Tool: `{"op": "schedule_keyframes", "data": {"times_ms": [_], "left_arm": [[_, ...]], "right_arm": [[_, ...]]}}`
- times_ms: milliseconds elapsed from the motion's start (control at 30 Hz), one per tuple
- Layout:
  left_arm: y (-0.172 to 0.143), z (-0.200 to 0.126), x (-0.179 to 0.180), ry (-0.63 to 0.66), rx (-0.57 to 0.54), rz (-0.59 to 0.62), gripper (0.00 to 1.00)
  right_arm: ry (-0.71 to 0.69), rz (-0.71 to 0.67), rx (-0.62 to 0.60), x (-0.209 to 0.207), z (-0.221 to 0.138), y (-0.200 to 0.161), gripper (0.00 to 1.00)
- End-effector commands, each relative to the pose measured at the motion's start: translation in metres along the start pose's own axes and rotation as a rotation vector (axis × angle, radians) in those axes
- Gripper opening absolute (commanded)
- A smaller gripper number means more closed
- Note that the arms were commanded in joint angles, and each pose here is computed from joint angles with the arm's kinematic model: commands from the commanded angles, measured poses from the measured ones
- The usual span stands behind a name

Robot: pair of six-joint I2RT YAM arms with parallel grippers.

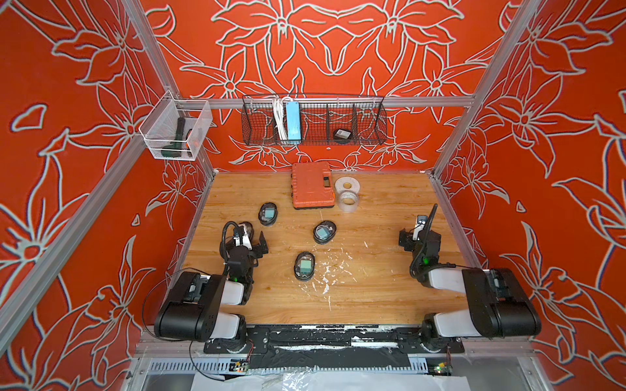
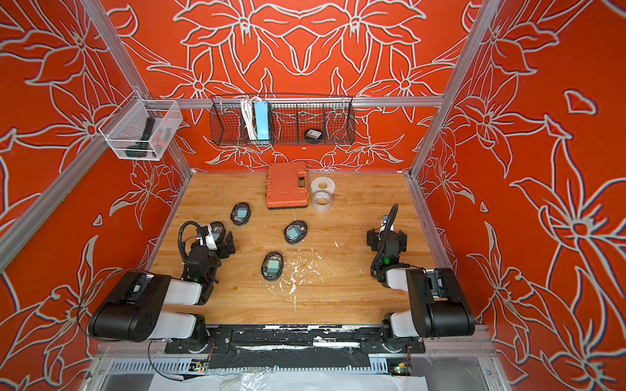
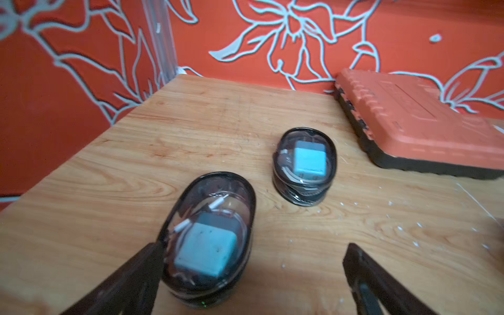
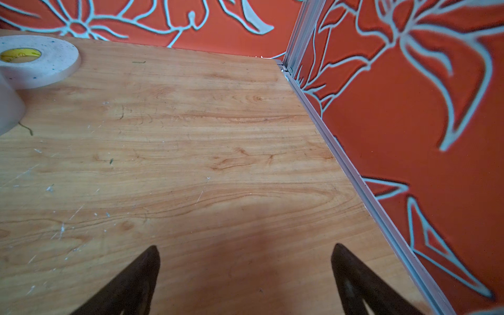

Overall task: Pack away charging kits
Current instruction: Reset both arms

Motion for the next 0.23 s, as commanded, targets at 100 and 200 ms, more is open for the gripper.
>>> {"op": "schedule_keyframes", "data": {"times_ms": [100,200], "left_arm": [[0.0165,0.0007,-0.008,-0.077,-0.092,0.03,0.99],[0.0162,0.0008,-0.0082,-0.078,-0.089,0.031,0.99]], "right_arm": [[-0.027,0.027,-0.033,-0.0002,0.0024,0.0096,0.98],[-0.024,0.029,-0.038,-0.0004,0.0013,0.0097,0.98]]}}
Point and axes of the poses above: each gripper's point midway between its finger pads, its own z axis out along the fingers, its own x axis along the line the jaws close on, y = z × x, the point moved 8 cm from there along -z, back along the fingers, and after that the axes turned 5 degrees about z, right-handed, at the moved point
